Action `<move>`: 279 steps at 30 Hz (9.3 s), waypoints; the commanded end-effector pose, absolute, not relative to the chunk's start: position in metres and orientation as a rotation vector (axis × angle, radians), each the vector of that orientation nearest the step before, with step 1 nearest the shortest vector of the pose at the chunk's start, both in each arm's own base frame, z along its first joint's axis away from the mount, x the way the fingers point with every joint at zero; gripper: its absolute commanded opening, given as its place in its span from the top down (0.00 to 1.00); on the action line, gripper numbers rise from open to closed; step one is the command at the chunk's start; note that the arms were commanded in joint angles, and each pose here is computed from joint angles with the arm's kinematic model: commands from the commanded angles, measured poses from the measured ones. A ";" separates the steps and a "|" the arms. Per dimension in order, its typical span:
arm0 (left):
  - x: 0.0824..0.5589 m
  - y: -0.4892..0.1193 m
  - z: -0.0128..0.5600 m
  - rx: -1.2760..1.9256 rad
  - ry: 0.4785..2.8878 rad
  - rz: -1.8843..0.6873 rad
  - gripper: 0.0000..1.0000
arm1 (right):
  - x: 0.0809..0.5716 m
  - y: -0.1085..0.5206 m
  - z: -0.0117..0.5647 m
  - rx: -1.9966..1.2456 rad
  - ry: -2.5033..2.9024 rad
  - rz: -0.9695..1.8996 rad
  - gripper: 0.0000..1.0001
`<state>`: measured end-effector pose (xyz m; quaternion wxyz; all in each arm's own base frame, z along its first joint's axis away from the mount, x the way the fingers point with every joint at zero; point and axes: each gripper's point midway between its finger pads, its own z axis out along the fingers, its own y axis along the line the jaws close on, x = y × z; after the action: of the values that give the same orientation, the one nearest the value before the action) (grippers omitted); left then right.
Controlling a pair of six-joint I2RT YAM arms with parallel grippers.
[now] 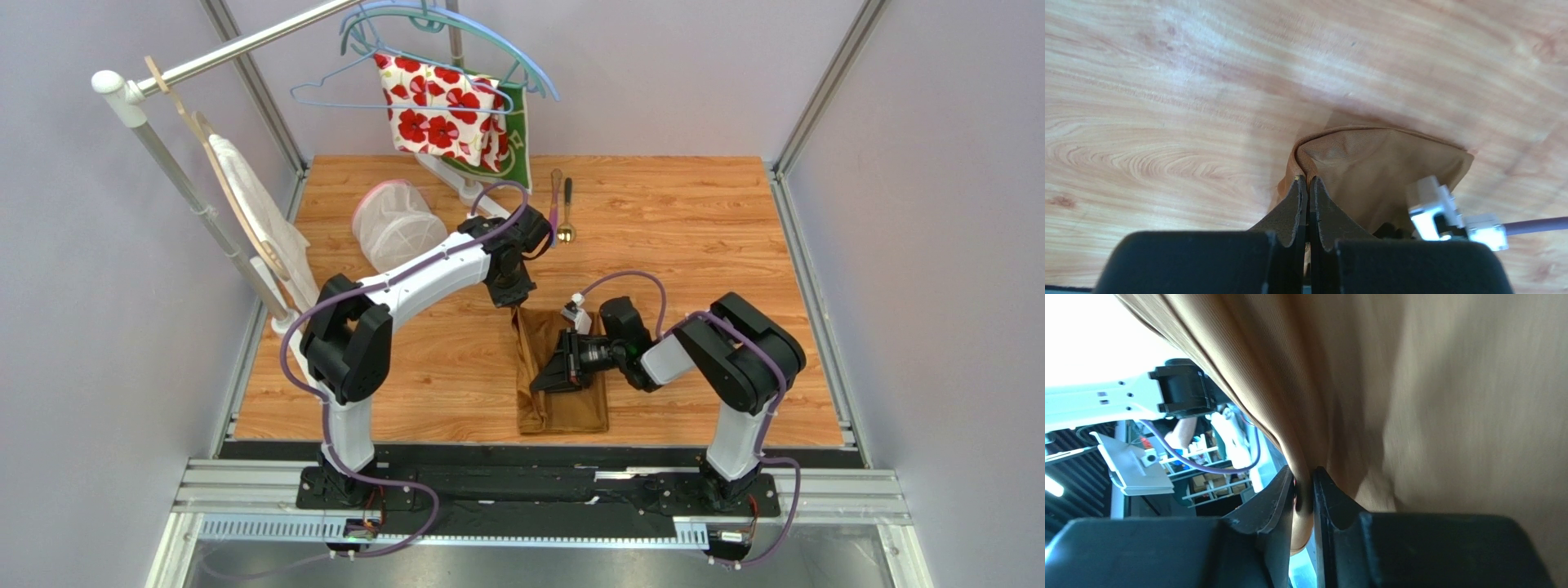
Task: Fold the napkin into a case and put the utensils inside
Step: Fold the lower triangle-folded napkin at the center of the board, then smooth out the 2/3-rectangle-folded napkin at the center of the board.
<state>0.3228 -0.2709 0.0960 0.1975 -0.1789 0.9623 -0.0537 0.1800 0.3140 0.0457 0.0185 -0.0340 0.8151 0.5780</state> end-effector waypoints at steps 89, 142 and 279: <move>0.353 -0.377 0.074 -0.078 2.681 -0.288 1.00 | 0.328 0.230 0.045 -0.065 2.704 0.961 1.00; 0.356 -0.399 0.169 0.057 2.411 -0.696 0.54 | 0.293 0.181 0.077 -0.017 2.676 0.805 1.00; 0.127 -0.316 -0.002 0.320 2.633 -1.492 0.92 | 0.227 0.240 0.019 -0.177 2.882 1.088 1.00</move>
<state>0.1247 -0.3188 0.0112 0.0372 0.1208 0.8562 -0.5010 0.2086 0.2484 0.0185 -0.0244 -0.0378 0.9176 0.3951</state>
